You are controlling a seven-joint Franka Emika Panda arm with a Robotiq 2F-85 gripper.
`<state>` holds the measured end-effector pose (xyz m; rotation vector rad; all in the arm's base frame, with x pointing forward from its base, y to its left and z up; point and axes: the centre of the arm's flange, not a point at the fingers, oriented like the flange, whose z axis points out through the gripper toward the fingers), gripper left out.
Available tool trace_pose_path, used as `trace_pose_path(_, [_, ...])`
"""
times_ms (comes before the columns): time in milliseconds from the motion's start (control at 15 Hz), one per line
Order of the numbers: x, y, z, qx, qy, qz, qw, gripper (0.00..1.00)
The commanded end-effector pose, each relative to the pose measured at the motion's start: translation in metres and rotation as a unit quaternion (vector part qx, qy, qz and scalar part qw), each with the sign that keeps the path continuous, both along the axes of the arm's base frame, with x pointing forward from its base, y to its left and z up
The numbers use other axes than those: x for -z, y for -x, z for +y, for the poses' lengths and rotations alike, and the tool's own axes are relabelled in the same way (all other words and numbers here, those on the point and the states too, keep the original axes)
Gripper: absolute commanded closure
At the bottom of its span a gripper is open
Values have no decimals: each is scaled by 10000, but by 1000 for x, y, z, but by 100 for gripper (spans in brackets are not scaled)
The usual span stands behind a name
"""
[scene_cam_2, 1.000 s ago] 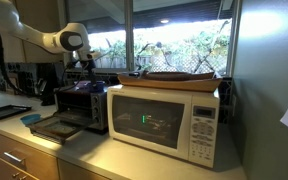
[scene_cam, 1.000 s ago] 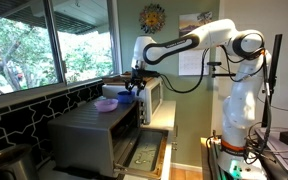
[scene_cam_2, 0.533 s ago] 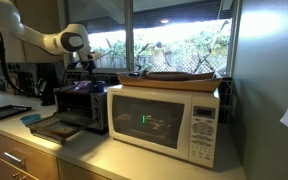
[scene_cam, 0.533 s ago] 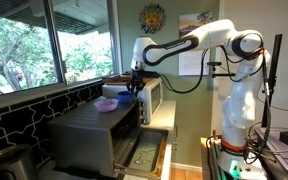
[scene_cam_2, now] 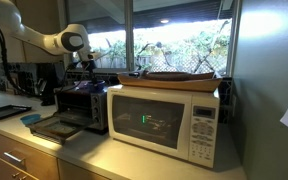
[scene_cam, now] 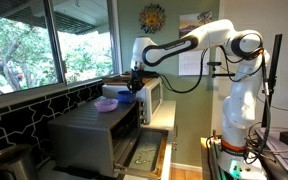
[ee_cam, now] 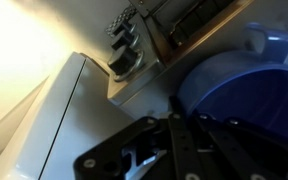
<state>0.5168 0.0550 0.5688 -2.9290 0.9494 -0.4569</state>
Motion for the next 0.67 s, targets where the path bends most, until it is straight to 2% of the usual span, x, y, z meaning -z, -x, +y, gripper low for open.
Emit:
trace_pose_path(0, [-15,-6,8,-118,158,94,9998,99])
trace_pose_path(200, [-37,-6,17,-352,323,188,9987,99])
trace_pose_path(333, [-55,-7,27,-634,574,379,9956,99])
trace_pose_path(600, [-83,-10,57,-1203,1168,849,9822,99])
